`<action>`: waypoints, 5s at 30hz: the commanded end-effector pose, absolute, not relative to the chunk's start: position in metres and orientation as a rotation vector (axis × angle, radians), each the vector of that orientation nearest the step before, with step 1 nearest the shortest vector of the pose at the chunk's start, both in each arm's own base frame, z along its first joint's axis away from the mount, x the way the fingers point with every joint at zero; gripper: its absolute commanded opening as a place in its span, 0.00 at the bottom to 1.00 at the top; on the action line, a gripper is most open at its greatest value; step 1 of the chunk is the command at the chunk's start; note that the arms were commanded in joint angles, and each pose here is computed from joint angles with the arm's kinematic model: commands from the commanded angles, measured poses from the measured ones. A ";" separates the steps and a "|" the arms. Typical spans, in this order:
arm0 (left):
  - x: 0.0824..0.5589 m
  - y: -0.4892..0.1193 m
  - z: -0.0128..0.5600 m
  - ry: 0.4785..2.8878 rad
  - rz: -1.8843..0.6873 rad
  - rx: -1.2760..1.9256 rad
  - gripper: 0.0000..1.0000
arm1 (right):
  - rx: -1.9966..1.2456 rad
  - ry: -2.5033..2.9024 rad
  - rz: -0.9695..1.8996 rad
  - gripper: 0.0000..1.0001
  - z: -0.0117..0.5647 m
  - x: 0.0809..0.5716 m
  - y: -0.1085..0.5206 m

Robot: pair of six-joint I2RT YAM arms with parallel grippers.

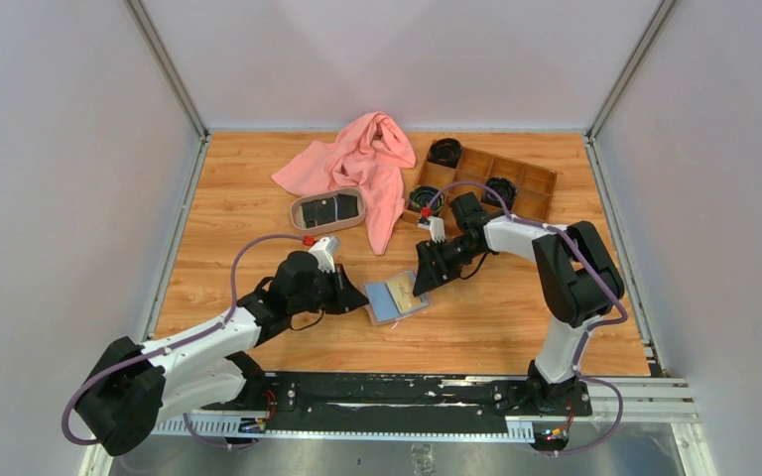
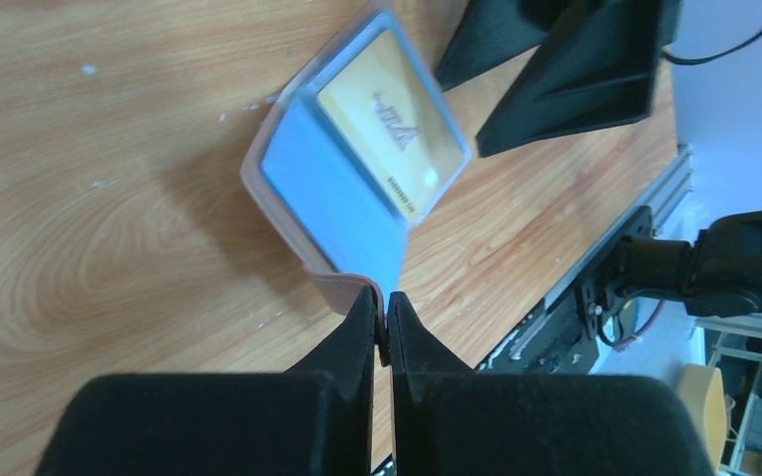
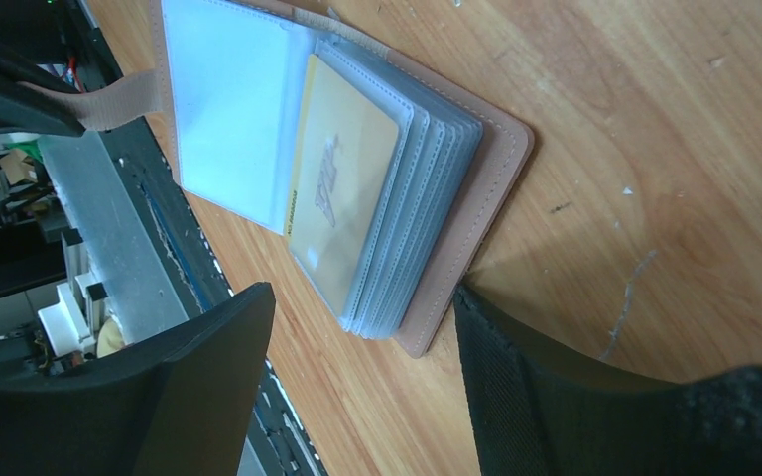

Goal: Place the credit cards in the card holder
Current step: Close the card holder at the center of the board.

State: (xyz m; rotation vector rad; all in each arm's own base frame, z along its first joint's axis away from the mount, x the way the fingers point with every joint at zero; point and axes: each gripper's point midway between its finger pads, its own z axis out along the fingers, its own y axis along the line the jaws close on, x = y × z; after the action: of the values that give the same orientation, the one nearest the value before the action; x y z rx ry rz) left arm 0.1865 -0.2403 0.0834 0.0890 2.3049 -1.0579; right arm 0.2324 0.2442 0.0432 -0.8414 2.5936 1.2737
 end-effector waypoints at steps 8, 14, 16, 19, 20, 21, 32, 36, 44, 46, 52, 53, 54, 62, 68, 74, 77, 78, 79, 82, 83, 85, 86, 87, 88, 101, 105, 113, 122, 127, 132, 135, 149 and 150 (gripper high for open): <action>0.196 -0.265 0.129 2.175 -1.224 0.137 0.00 | -0.833 2.645 1.337 0.70 0.038 0.221 0.250; 0.199 -0.272 0.142 2.150 -1.254 0.157 0.00 | -0.830 2.648 1.332 0.70 0.037 0.222 0.250; 0.202 -0.276 0.146 2.146 -1.261 0.167 0.00 | -0.829 2.650 1.327 0.70 0.037 0.222 0.249; 0.208 -0.282 0.152 2.136 -1.273 0.180 0.00 | -0.826 2.652 1.329 0.69 0.037 0.222 0.249; 0.209 -0.285 0.150 2.143 -1.274 0.182 0.00 | -0.828 2.650 1.329 0.69 0.038 0.222 0.250; 0.212 -0.287 0.152 2.142 -1.278 0.185 0.00 | -0.828 2.648 1.326 0.69 0.038 0.223 0.250; 0.242 -0.326 0.139 2.180 -1.355 0.167 0.00 | -0.840 2.551 1.144 0.69 0.061 0.252 0.227; 0.251 -0.343 0.128 2.210 -1.365 0.153 0.00 | -0.864 2.525 1.130 0.69 0.068 0.258 0.218; 0.269 -0.366 0.078 2.314 -1.317 0.073 0.00 | -0.919 2.392 1.303 0.68 0.090 0.251 0.212; 0.272 -0.368 0.069 2.331 -1.303 0.052 0.00 | -0.924 2.362 1.357 0.68 0.095 0.247 0.215; 0.277 -0.369 0.056 2.356 -1.278 0.032 0.00 | -0.883 2.374 1.477 0.69 0.089 0.239 0.221; 0.277 -0.369 0.055 2.358 -1.273 0.029 0.00 | -0.863 2.401 1.483 0.68 0.084 0.239 0.222; 0.277 -0.368 0.054 2.359 -1.268 0.026 0.00 | -0.839 2.425 1.490 0.67 0.080 0.239 0.222; 0.278 -0.366 0.054 2.350 -1.259 0.012 0.00 | -0.828 2.546 1.447 0.61 0.050 0.231 0.235; 0.278 -0.367 0.058 2.344 -1.272 0.017 0.01 | -0.837 2.636 1.315 0.49 0.031 0.233 0.236; 0.279 -0.367 0.062 2.334 -1.275 0.012 0.03 | -0.822 2.695 1.258 0.32 0.019 0.233 0.233; 0.280 -0.369 0.067 2.320 -1.283 0.015 0.05 | -0.826 2.687 1.266 0.24 0.020 0.232 0.234; 0.281 -0.368 0.069 2.314 -1.284 0.016 0.06 | -0.826 2.686 1.266 0.20 0.020 0.233 0.234; 0.282 -0.368 0.073 2.306 -1.287 0.016 0.09 | -0.826 2.687 1.264 0.17 0.020 0.233 0.234; 0.283 -0.364 0.086 2.273 -1.298 0.016 0.24 | -0.828 2.690 1.254 0.12 0.019 0.233 0.233; 0.284 -0.361 0.091 2.258 -1.296 0.016 0.31 | -0.827 2.695 1.248 0.11 0.018 0.233 0.233; 0.284 -0.353 0.109 2.205 -1.298 0.024 0.48 | -0.827 2.700 1.239 0.09 0.016 0.233 0.232; 0.283 -0.348 0.115 2.186 -1.295 0.026 0.53 | -0.826 2.703 1.234 0.08 0.015 0.234 0.232; 0.282 -0.342 0.121 2.166 -1.292 0.029 0.57 | -0.824 2.709 1.229 0.07 0.014 0.233 0.231; 0.281 -0.335 0.127 2.146 -1.287 0.030 0.60 | -0.823 2.713 1.223 0.07 0.013 0.234 0.230; 0.236 -0.232 0.120 2.057 -0.997 0.011 1.00 | -0.834 2.721 1.205 0.05 0.011 0.234 0.229; 0.223 -0.221 0.108 2.061 -1.014 -0.048 1.00 | -0.838 2.723 1.206 0.05 0.010 0.233 0.229; 0.209 -0.226 0.094 2.112 -1.103 -0.097 0.99 | -0.840 2.724 1.210 0.05 0.010 0.233 0.229; 0.212 -0.247 0.079 2.143 -1.244 -0.172 0.96 | -0.844 2.733 1.216 0.06 0.008 0.232 0.229; 0.218 -0.254 0.070 2.175 -1.218 -0.197 0.96 | -0.846 2.737 1.214 0.06 0.007 0.232 0.229; 0.219 -0.261 0.053 2.236 -1.197 -0.227 0.96 | -0.845 2.740 1.214 0.06 0.006 0.231 0.229; 0.221 -0.271 0.048 2.237 -1.249 -0.255 0.93 | -0.848 2.739 1.217 0.06 0.006 0.231 0.229; 0.232 -0.304 0.013 2.180 -1.514 -0.399 0.63 | -0.849 2.746 1.230 0.06 0.006 0.230 0.229; 0.232 -0.305 0.013 2.175 -1.522 -0.401 0.62 | -0.851 2.745 1.230 0.06 0.006 0.230 0.229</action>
State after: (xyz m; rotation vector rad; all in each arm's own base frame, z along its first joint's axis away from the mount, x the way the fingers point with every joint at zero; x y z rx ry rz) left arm 0.2414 -0.3065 0.0405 -0.3643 2.1018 -1.5338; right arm 0.2306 0.2392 0.0338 -0.7844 2.6789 1.3728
